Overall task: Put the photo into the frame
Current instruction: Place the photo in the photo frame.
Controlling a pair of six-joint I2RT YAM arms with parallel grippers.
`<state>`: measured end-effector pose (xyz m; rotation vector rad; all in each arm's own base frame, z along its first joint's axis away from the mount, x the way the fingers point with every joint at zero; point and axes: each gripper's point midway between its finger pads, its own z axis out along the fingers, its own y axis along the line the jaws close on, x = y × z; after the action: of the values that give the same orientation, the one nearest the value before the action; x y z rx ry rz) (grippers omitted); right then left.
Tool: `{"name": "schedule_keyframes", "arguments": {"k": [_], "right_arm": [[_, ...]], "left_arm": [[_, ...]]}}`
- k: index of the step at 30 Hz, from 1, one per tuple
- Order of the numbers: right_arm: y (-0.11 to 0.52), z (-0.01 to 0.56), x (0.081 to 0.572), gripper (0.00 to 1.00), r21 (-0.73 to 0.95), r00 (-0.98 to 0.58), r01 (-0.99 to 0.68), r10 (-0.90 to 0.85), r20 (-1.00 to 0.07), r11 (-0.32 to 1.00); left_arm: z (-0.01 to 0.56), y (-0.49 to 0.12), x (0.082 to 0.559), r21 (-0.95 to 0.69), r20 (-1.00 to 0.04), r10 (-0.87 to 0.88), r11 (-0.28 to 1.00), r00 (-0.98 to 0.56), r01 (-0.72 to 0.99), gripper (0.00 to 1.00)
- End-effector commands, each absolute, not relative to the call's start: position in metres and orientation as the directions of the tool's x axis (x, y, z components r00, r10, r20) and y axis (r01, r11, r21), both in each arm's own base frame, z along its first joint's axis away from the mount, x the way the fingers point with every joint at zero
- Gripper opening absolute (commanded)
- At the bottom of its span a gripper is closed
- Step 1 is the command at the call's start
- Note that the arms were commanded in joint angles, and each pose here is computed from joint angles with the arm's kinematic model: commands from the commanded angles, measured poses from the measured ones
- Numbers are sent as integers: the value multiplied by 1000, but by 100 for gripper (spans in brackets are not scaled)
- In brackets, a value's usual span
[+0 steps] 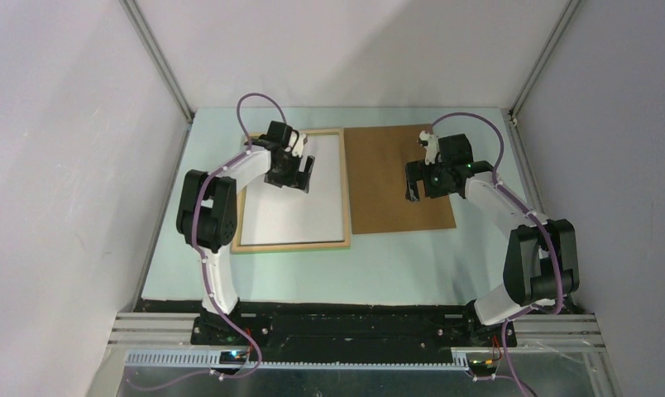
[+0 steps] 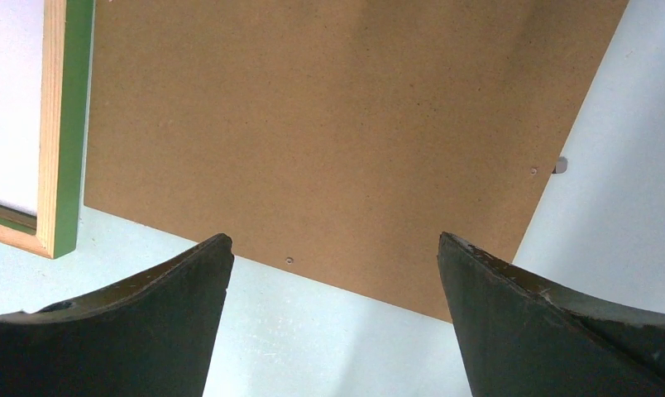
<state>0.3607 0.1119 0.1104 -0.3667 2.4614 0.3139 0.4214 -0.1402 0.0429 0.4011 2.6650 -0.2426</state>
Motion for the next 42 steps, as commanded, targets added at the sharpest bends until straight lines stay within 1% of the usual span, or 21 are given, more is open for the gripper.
{"name": "schedule_keyframes", "arguments": {"k": [1, 6, 17, 31, 42], "right_arm": [[113, 122, 367, 97, 136, -734, -341, -173, -657, 930], [111, 121, 366, 97, 137, -736, -338, -171, -655, 931], [109, 121, 366, 97, 142, -738, -332, -163, -655, 933], [109, 120, 365, 97, 145, -742, -333, -164, -650, 932], [107, 119, 366, 97, 144, -743, -328, -161, -650, 934]], "left_arm": [[36, -145, 418, -145, -430, 199, 948, -881, 284, 93], [28, -144, 412, -158, -404, 182, 951, -896, 265, 93], [24, -140, 409, -156, -391, 166, 957, -905, 243, 93], [32, -133, 424, -126, -420, 164, 963, -893, 237, 93], [33, -125, 427, -103, -414, 167, 968, -895, 228, 93]]}}
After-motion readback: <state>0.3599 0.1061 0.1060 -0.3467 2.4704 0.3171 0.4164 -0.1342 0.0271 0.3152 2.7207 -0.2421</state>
